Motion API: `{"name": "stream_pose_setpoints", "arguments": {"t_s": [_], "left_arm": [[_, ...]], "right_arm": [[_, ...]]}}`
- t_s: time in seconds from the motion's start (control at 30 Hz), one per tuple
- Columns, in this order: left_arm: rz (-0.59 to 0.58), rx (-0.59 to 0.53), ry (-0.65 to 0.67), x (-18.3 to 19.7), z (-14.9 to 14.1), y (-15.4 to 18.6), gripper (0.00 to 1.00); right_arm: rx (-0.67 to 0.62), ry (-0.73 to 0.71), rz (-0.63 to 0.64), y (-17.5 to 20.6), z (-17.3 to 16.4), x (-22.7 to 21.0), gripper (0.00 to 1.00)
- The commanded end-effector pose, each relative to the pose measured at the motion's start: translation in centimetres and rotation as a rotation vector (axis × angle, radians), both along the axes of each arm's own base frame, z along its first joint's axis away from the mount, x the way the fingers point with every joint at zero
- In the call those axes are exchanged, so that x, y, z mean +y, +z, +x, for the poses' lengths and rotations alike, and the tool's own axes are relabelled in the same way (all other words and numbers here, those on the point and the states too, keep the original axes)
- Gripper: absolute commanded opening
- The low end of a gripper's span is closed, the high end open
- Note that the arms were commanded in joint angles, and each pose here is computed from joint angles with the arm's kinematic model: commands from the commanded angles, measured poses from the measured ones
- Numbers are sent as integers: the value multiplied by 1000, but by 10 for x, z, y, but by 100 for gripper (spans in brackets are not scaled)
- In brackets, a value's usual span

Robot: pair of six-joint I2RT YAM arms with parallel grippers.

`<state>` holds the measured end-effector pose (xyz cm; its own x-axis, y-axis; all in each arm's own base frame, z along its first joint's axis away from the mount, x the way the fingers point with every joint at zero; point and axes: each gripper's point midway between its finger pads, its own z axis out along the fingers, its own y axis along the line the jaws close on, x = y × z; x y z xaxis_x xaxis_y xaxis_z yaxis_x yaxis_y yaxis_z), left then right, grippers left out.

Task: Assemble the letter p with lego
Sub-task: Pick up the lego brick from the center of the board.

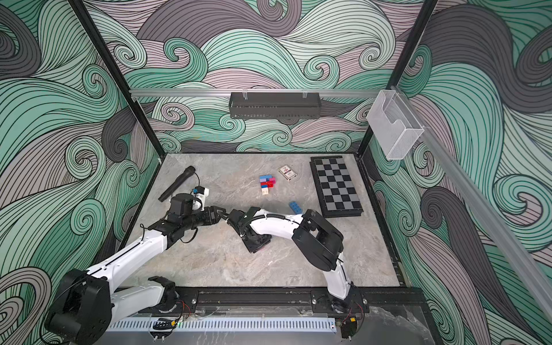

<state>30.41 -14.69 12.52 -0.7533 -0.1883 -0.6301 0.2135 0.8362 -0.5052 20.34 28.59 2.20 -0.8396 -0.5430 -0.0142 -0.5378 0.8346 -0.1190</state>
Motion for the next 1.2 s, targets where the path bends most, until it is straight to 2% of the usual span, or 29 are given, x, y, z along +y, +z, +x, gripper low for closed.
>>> {"name": "stream_pose_setpoints", "arguments": {"t_s": [0.0,0.4,0.7,0.83,0.93,1.07,1.17], "left_arm": [[15,1,4,4,-1,-2,55],[10,-2,2,3,-1,-1,55],[-22,-84,-66,-8,-4,24,55],[-10,-113,-91,-16,-4,35,42],[11,-125,-138,-36,-3,45,25],[50,-145,-266,-82,-5,53,3],[50,-154,-355,-112,-8,54,0]], "right_arm": [[-6,-24,10,4,2,-1,33],[-6,-19,15,4,1,-1,24],[-57,-17,92,57,-6,-13,24],[-70,-51,126,78,-14,-33,24],[-88,-105,147,91,-12,-55,24],[-123,-178,171,102,7,-84,24],[-123,-223,172,103,23,-98,24]]}}
